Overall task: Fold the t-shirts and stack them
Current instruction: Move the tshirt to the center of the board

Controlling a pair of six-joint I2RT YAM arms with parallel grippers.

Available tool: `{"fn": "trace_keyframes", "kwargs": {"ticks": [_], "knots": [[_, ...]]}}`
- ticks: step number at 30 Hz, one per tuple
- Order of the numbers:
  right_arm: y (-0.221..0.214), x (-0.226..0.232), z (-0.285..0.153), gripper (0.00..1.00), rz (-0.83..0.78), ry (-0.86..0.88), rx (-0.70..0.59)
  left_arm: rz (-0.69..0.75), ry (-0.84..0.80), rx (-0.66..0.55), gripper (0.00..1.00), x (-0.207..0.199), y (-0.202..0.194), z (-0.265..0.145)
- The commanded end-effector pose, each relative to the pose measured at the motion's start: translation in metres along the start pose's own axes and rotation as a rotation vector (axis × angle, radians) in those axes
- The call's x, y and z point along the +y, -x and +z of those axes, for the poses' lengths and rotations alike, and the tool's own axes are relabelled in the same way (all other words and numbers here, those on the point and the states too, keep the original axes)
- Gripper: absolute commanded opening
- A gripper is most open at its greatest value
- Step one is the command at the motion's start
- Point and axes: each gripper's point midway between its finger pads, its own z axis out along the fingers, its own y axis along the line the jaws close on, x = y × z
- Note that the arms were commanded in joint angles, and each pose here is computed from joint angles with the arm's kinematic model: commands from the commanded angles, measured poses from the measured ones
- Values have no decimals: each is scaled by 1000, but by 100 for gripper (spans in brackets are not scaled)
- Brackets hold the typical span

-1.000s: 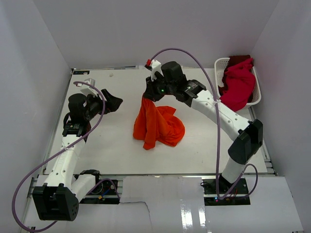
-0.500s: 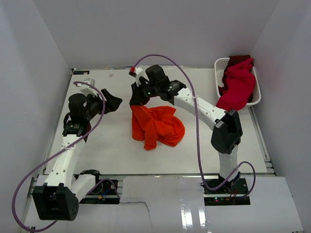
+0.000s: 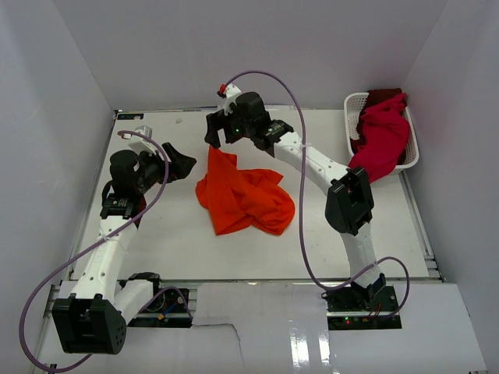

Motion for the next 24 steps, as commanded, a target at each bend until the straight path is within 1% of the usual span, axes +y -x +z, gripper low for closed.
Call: {"fn": "trace_keyframes", "kwargs": {"ticks": [1, 3, 5, 8, 11, 13, 14, 15, 17, 18, 21, 24], "knots": [[11, -23, -18, 98, -65, -149, -13, 25, -30, -13, 98, -8, 3, -4], [10, -30, -31, 98, -85, -192, -11, 23, -31, -12, 98, -8, 3, -4], [2, -24, -49, 98, -128, -170, 19, 23, -35, -10, 98, -8, 3, -4], [-20, -2, -77, 97, -142, -60, 81, 21, -41, -4, 98, -9, 2, -3], [-46, 17, -100, 97, -111, 29, 130, 19, -41, -4, 98, -9, 2, -2], [-55, 31, -114, 93, -84, 93, 151, 16, -40, -1, 98, -8, 1, -1], [-72, 34, -117, 91, -60, 112, 192, 17, -39, -3, 98, -8, 2, -2], [-79, 39, -121, 87, -44, 143, 214, 16, -38, -2, 98, -8, 1, -2], [-102, 42, -127, 83, -10, 160, 283, 18, -40, -1, 98, -8, 1, -2], [-109, 47, -129, 79, 4, 190, 305, 16, -39, 0, 98, -8, 1, -2], [-134, 53, -132, 75, 41, 230, 357, 18, -41, -1, 98, -9, 1, -2], [-153, 54, -132, 74, 67, 246, 391, 19, -38, -2, 98, -8, 1, -2]]}}
